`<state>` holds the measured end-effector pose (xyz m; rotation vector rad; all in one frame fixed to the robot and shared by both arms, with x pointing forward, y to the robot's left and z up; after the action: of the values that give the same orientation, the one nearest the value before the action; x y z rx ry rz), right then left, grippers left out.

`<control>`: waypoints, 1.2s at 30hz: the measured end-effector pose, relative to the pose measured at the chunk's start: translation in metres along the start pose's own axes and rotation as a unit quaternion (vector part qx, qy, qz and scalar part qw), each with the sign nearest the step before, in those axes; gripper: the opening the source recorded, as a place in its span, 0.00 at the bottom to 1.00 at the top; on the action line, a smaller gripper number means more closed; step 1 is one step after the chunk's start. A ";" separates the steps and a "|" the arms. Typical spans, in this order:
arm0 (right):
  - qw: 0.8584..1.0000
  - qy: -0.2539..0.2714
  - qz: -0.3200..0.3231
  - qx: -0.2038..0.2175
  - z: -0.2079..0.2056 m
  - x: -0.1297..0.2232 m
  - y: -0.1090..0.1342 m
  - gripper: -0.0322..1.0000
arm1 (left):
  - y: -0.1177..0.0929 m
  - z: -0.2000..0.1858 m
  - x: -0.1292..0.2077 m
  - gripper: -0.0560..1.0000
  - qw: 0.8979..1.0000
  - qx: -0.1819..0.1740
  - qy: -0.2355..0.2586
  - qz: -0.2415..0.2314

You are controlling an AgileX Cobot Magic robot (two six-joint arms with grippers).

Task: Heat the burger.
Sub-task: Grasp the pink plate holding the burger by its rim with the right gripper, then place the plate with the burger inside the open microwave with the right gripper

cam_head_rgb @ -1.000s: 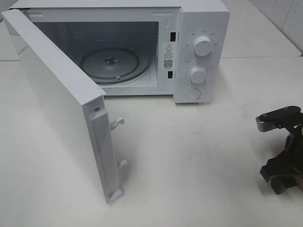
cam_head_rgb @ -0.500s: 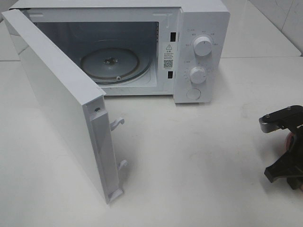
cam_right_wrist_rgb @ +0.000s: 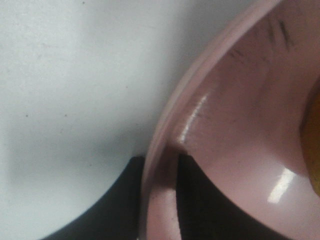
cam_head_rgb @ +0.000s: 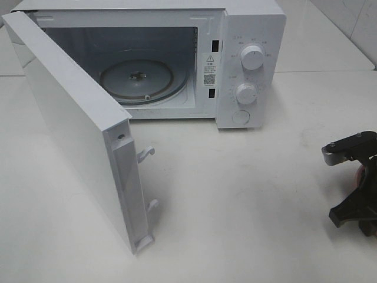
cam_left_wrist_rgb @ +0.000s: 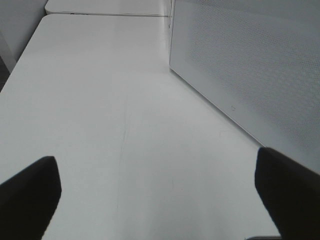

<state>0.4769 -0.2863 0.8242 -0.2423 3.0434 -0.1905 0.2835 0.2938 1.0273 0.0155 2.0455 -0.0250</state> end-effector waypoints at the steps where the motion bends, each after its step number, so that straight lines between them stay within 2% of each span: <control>1: 1.000 0.001 -0.005 0.003 -0.001 0.000 0.001 0.23 | 0.000 0.000 0.000 0.97 1.000 0.000 0.000 0.000; 12: 0.999 -0.016 0.004 0.047 -0.019 0.001 -0.009 0.10 | 0.000 0.000 0.000 0.97 1.000 0.000 0.000 0.000; 20: 0.998 -0.025 0.020 0.062 -0.030 0.002 -0.010 0.09 | 0.000 0.000 0.000 0.97 1.000 0.000 0.000 0.000; 27: 0.996 -0.022 0.006 0.080 -0.031 0.004 -0.003 0.09 | 0.000 0.000 0.000 0.97 1.000 0.000 0.000 0.000; 29: 0.995 -0.022 -0.007 0.100 -0.034 0.005 0.000 0.09 | 0.000 0.000 0.000 0.97 1.000 0.000 0.000 0.000; 36: 0.993 -0.035 -0.030 0.109 -0.044 0.006 0.008 0.09 | 0.000 0.000 0.000 0.97 1.000 0.000 0.000 0.000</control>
<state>0.4663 -0.2746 0.8663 -0.3161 2.9153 -0.5045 0.2835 0.2938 1.0273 0.0155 2.0455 -0.0250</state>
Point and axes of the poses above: a point on each arm's last joint axis where the gripper is mounted, z pointing out along that axis toward the gripper, y along the wrist's bending axis when the last joint is at zero, x = y × z, the point moved 6 cm from there along z, pointing out along that axis toward the gripper, and after that the axes turned 2 degrees about z, right-handed, at the moved point
